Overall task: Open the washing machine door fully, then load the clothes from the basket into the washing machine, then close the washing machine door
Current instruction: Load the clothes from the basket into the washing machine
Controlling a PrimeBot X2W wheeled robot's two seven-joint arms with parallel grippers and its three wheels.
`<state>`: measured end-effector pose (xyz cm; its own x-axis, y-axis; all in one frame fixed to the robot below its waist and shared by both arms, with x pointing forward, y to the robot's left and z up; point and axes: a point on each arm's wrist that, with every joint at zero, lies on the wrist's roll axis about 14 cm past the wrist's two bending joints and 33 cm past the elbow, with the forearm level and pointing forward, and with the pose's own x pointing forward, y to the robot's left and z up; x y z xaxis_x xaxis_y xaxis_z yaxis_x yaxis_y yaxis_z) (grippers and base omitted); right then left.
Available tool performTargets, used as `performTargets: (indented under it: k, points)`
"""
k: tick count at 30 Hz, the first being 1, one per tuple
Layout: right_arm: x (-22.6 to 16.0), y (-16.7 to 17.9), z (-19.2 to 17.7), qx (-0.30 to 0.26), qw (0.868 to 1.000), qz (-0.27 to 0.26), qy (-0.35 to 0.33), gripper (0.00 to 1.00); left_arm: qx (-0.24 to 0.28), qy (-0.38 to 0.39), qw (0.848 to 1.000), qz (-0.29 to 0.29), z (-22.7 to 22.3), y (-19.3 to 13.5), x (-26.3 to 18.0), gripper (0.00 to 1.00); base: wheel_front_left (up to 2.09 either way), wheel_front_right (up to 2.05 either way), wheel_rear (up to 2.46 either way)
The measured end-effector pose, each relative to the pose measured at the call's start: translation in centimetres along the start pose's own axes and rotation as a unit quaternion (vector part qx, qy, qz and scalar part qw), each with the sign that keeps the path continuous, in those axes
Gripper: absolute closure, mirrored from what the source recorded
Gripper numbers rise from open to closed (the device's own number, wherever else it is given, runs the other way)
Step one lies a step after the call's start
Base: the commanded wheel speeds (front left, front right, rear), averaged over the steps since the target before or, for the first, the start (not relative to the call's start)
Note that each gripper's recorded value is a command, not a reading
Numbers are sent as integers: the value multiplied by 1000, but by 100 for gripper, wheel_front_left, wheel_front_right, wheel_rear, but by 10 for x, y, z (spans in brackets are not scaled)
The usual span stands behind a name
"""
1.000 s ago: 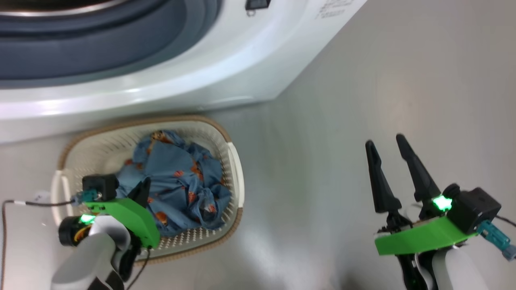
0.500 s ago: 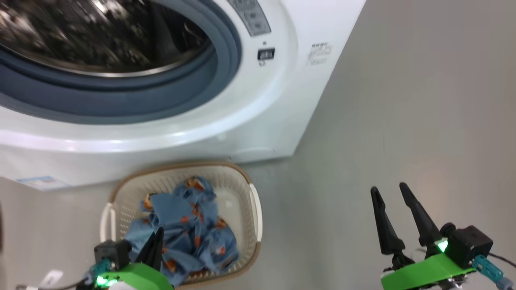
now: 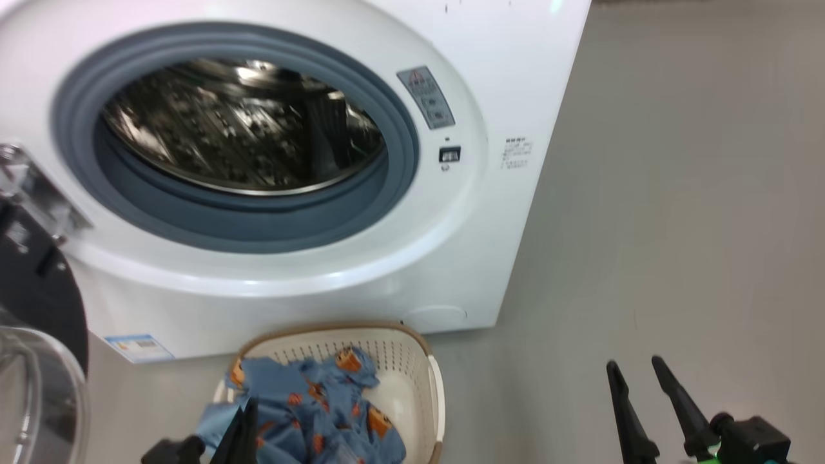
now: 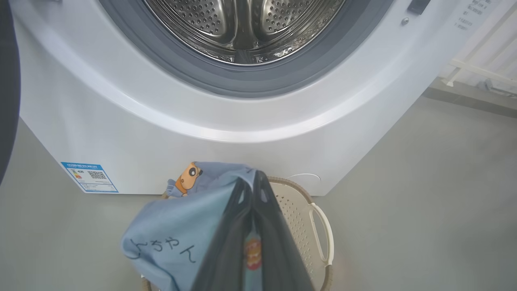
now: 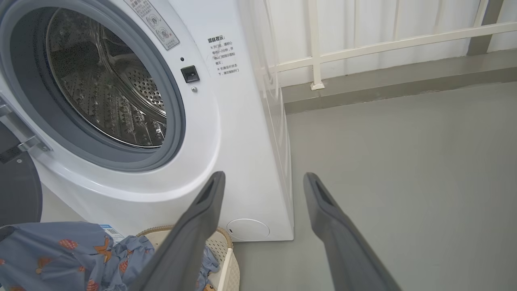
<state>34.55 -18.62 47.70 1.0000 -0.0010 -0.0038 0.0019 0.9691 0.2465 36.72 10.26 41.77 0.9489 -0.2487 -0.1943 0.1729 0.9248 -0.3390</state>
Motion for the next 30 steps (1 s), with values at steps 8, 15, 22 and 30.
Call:
performTargets:
  k: [8, 15, 22, 30]
  points:
    - [-26, 0, 3, -7, 1000, 1, -5, 0, 12, -47, 999, 13, 22, 2, -33, 100, 0, 0, 0]
    - [-30, 4, 10, -11, 1000, 8, -17, 0, 22, -87, 996, 5, 44, -6, -44, 100, 0, 0, 0]
    - [-29, 9, 12, -15, 999, 18, -21, 0, 25, -112, 993, 7, 58, -6, -50, 100, 0, 0, 0]
    - [-28, 12, 10, -22, 999, 26, -17, 0, 30, -119, 992, 4, 61, -8, -56, 100, 0, 0, 0]
